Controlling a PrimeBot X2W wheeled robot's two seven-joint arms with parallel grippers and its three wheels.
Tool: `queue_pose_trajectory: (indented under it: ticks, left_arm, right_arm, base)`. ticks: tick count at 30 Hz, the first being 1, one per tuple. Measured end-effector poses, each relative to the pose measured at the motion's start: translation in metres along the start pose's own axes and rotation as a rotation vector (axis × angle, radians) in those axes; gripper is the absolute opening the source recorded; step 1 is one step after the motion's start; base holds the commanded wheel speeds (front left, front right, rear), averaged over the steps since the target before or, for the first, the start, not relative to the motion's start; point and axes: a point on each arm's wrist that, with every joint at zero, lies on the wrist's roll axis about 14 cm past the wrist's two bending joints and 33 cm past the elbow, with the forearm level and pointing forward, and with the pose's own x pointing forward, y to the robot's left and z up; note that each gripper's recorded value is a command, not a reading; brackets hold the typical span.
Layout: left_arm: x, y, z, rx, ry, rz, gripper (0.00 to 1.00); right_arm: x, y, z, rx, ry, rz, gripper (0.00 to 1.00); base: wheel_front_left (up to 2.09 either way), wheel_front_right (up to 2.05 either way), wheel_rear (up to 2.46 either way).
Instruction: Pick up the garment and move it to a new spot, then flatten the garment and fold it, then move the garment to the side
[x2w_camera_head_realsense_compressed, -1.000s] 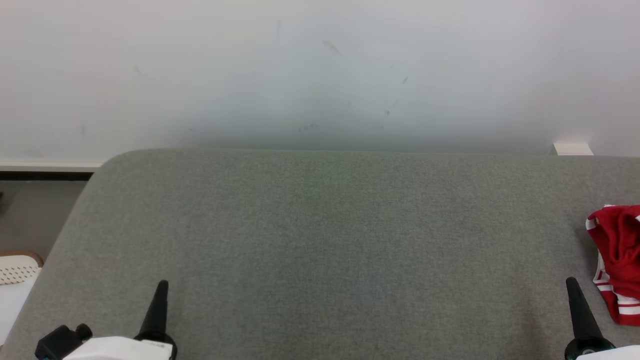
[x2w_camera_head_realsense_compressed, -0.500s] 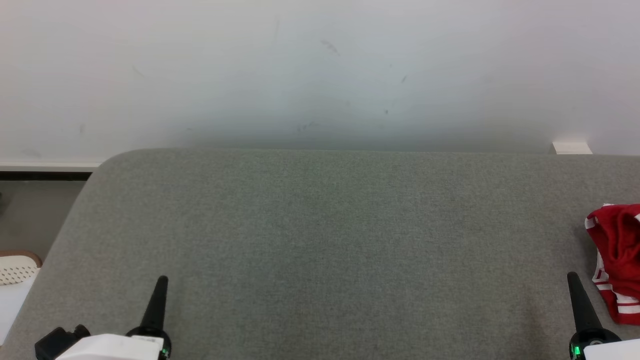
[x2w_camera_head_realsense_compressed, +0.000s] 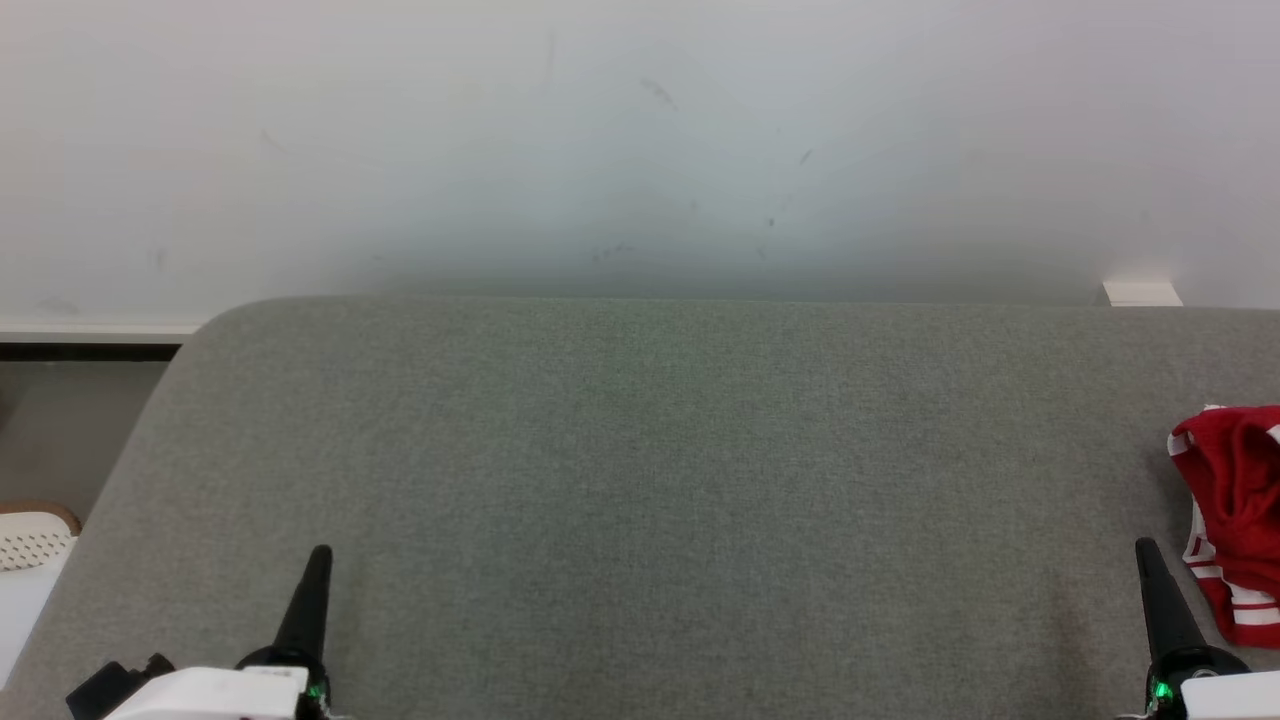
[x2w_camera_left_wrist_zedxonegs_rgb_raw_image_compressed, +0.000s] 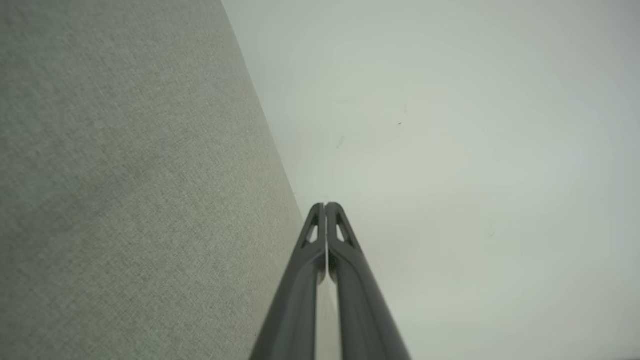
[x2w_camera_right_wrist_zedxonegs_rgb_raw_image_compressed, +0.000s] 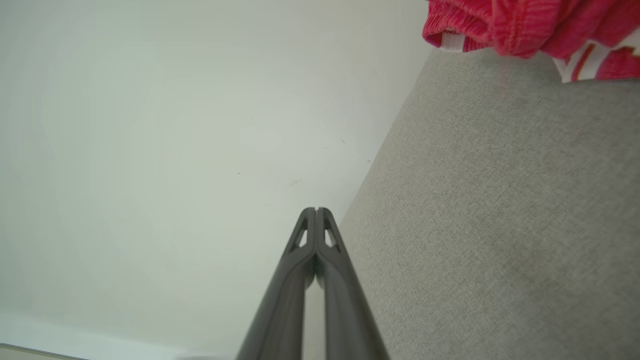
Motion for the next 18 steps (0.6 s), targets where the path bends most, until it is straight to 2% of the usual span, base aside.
queue_pose_trajectory:
  ticks: [18]
  left_arm:
    - [0.0036,-0.0044,0.0008,-0.16,0.0,-0.024,0.0]
  right_arm:
    - [0.0041,-0.002,0.0028,0.132,-0.013,-0.002,0.0]
  base:
    - [0.0,0.0,0.0]
